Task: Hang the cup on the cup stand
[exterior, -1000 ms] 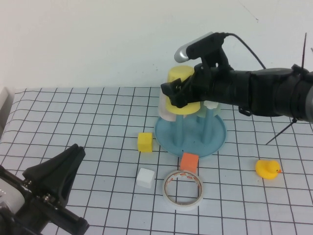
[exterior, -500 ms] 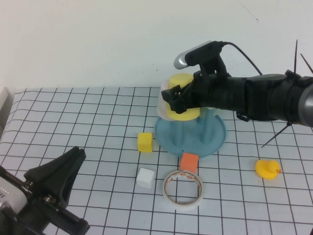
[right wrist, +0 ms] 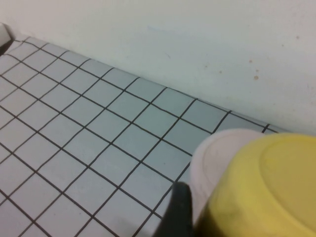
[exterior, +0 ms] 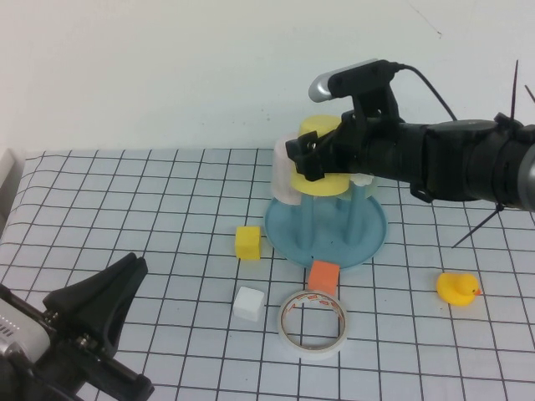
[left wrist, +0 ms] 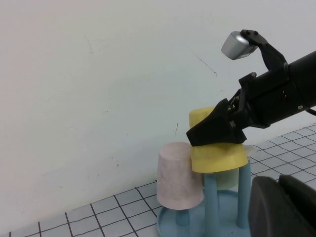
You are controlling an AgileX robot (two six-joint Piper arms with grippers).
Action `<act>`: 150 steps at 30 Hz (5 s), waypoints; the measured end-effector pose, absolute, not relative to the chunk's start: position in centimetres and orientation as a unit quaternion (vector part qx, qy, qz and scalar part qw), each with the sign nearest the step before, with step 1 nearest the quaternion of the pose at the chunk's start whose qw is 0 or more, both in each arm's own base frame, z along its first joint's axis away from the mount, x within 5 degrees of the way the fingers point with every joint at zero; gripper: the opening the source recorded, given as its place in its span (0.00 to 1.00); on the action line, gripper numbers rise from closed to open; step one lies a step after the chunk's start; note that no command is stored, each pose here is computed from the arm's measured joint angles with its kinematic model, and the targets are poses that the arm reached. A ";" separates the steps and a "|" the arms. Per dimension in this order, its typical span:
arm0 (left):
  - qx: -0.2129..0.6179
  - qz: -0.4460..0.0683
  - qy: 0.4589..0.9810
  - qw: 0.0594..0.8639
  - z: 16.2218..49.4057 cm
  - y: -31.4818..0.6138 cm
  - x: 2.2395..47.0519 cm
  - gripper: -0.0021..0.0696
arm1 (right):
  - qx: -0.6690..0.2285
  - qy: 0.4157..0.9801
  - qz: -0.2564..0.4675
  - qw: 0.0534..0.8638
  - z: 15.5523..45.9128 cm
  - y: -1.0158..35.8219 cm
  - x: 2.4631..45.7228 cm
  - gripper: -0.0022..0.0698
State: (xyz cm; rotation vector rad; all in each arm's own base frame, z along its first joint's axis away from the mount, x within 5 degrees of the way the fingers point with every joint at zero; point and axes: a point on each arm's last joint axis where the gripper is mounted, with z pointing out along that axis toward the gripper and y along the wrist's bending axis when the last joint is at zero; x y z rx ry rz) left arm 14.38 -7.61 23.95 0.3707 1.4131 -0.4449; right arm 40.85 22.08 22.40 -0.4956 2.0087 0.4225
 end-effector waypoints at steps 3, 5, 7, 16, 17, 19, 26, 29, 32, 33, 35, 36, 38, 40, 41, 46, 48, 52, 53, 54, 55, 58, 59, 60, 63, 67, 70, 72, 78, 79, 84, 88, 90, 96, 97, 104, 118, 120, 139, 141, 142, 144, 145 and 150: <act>0.168 -0.201 0.640 0.722 23.9 -7.6 14.4 0.03 | -0.199 0.829 0.176 0.492 22.4 22.1 40.9 0.90; 0.168 -0.201 0.640 0.722 23.9 -7.6 14.4 0.03 | -0.198 0.830 0.176 0.491 22.4 22.1 40.9 0.90; 0.168 -0.201 0.641 0.722 23.9 -7.6 14.4 0.03 | -0.197 0.830 0.177 0.491 22.4 22.1 40.9 0.92; 0.171 -0.197 0.654 0.710 23.6 -7.6 14.4 0.03 | -0.197 0.830 0.177 0.491 22.4 22.1 40.9 0.99; 0.171 -0.196 0.655 0.709 23.6 -7.6 14.4 0.03 | -0.197 0.830 0.176 0.491 22.4 22.0 40.9 0.99; 0.171 -0.196 0.657 0.708 23.5 -7.6 14.4 0.03 | -0.197 0.830 0.176 0.491 22.4 22.0 40.9 0.99; 0.158 -0.189 0.652 0.717 23.9 -7.3 14.3 0.03 | -0.147 0.826 0.223 0.496 24.6 22.0 40.3 0.83; 0.132 -0.193 0.658 0.716 24.3 -6.7 13.9 0.03 | -0.137 0.807 0.249 0.517 27.7 21.7 39.4 0.49; 0.116 -0.194 0.674 0.703 24.5 -6.1 13.0 0.03 | -0.139 0.779 0.273 0.547 31.8 21.2 37.8 0.18; 0.112 -0.194 0.682 0.696 24.6 -5.9 12.7 0.03 | -0.141 0.768 0.280 0.558 33.2 20.8 37.1 0.13; 0.114 -0.190 0.697 0.681 25.0 -5.5 11.9 0.03 | -0.144 0.747 0.292 0.579 35.9 20.0 35.2 0.07; 0.115 -0.188 0.705 0.674 25.1 -5.3 11.5 0.03 | -0.145 0.739 0.296 0.588 37.0 19.5 34.0 0.06; 0.116 -0.187 0.711 0.668 25.5 -5.0 10.7 0.03 | -0.146 0.728 0.299 0.599 38.5 18.4 31.9 0.05; 0.116 -0.186 0.711 0.668 25.8 -4.6 9.8 0.03 | -0.152 0.723 0.295 0.606 39.0 17.1 29.5 0.04; 0.116 -0.187 0.710 0.669 25.9 -4.4 9.5 0.03 | -0.156 0.719 0.292 0.611 39.2 16.4 28.2 0.04; 0.142 -0.163 0.689 0.692 26.4 -3.5 7.6 0.03 | -0.167 0.694 0.283 0.640 40.0 12.8 21.3 0.04; 0.152 -0.153 0.683 0.697 26.4 -3.3 7.2 0.03 | -0.166 0.682 0.283 0.653 39.9 11.4 18.6 0.04; 0.156 -0.147 0.679 0.702 26.4 -3.1 6.8 0.03 | -0.159 0.656 0.281 0.682 39.3 8.7 13.9 0.04; 0.157 -0.147 0.680 0.701 26.4 -3.1 6.8 0.03 | -0.156 0.649 0.281 0.690 39.1 8.1 12.8 0.04; 0.157 -0.147 0.681 0.700 26.4 -3.1 6.8 0.03 | -0.152 0.640 0.280 0.699 38.9 7.4 11.6 0.04; 0.158 -0.146 0.684 0.697 26.3 -3.1 6.8 0.03 | -0.149 0.633 0.280 0.706 38.7 6.9 10.7 0.04; 0.158 -0.146 0.684 0.697 26.3 -3.1 6.8 0.03 | -0.144 0.599 0.286 0.734 38.3 5.2 7.6 0.04; 0.158 -0.146 0.684 0.697 26.3 -3.1 6.8 0.03 | -0.143 0.587 0.288 0.744 38.1 4.7 6.7 0.04; 0.158 -0.146 0.684 0.697 26.3 -3.1 6.8 0.03 | -0.140 0.576 0.288 0.752 37.9 4.3 5.8 0.04; 0.158 -0.146 0.684 0.697 26.3 -3.1 6.8 0.03 | -0.131 0.554 0.288 0.770 37.1 3.2 4.1 0.04; 0.158 -0.145 0.686 0.695 26.3 -3.1 6.8 0.03 | -0.124 0.550 0.285 0.775 35.9 2.7 3.4 0.04; 0.159 -0.144 0.689 0.692 26.2 -3.1 6.8 0.03 | -0.125 0.564 0.282 0.766 34.5 2.8 3.7 0.04; 0.159 -0.144 0.690 0.691 26.2 -3.1 6.8 0.03 | -0.122 0.575 0.277 0.760 33.7 2.9 4.0 0.04; 0.159 -0.144 0.691 0.691 26.1 -3.1 6.8 0.03 | -0.109 0.615 0.255 0.738 30.9 3.0 5.1 0.04; 0.159 -0.144 0.691 0.691 26.1 -3.1 6.8 0.03 | -0.108 0.620 0.254 0.734 30.5 3.0 5.2 0.04; 0.159 -0.144 0.691 0.690 26.1 -3.1 6.8 0.03 | -0.094 0.660 0.230 0.709 27.5 2.9 6.0 0.04; 0.159 -0.144 0.691 0.690 26.1 -3.1 6.8 0.03 | -0.078 0.686 0.208 0.693 25.6 2.6 6.5 0.04; 0.160 -0.143 0.691 0.691 26.1 -3.1 6.8 0.03 | -0.077 0.688 0.203 0.693 25.4 2.6 6.5 0.04; 0.164 -0.139 0.690 0.691 26.1 -3.1 6.8 0.03 | -0.084 0.687 0.191 0.696 25.4 2.5 6.5 0.03; 0.164 -0.139 0.690 0.691 26.1 -3.1 6.8 0.03 | -0.084 0.687 0.191 0.696 25.5 2.5 6.5 0.03; 0.164 -0.139 0.690 0.691 26.1 -3.1 6.8 0.03 | -0.094 0.681 0.155 0.710 25.6 2.2 6.7 0.03; 0.164 -0.139 0.690 0.691 26.1 -3.1 6.8 0.03 | -0.011 0.725 0.027 0.688 23.4 0.4 5.8 0.03; 0.164 -0.139 0.690 0.691 26.1 -3.1 6.8 0.03 | 0.010 0.736 -0.002 0.676 22.9 -0.1 5.3 0.03; 0.164 -0.139 0.690 0.691 26.1 -3.1 6.8 0.03 | 0.049 0.804 -0.004 0.593 17.3 -0.4 5.2 0.03; 0.164 -0.139 0.690 0.691 26.1 -3.1 6.8 0.03 | 0.045 0.805 0.002 0.592 17.2 -0.3 5.2 0.03; 0.164 -0.139 0.690 0.691 26.1 -3.1 6.8 0.03 | 0.044 0.805 0.003 0.591 17.2 -0.3 5.2 0.03; 0.164 -0.139 0.690 0.691 26.1 -3.1 6.8 0.03 | 0.042 0.806 0.002 0.590 17.2 -0.3 5.2 0.03; 0.164 -0.139 0.690 0.691 26.1 -3.1 6.8 0.03 | 0.040 0.807 -0.002 0.590 17.2 -0.3 5.2 0.03; 0.164 -0.139 0.690 0.691 26.1 -3.1 6.8 0.03 | 0.040 0.808 -0.003 0.588 17.2 -0.4 5.2 0.03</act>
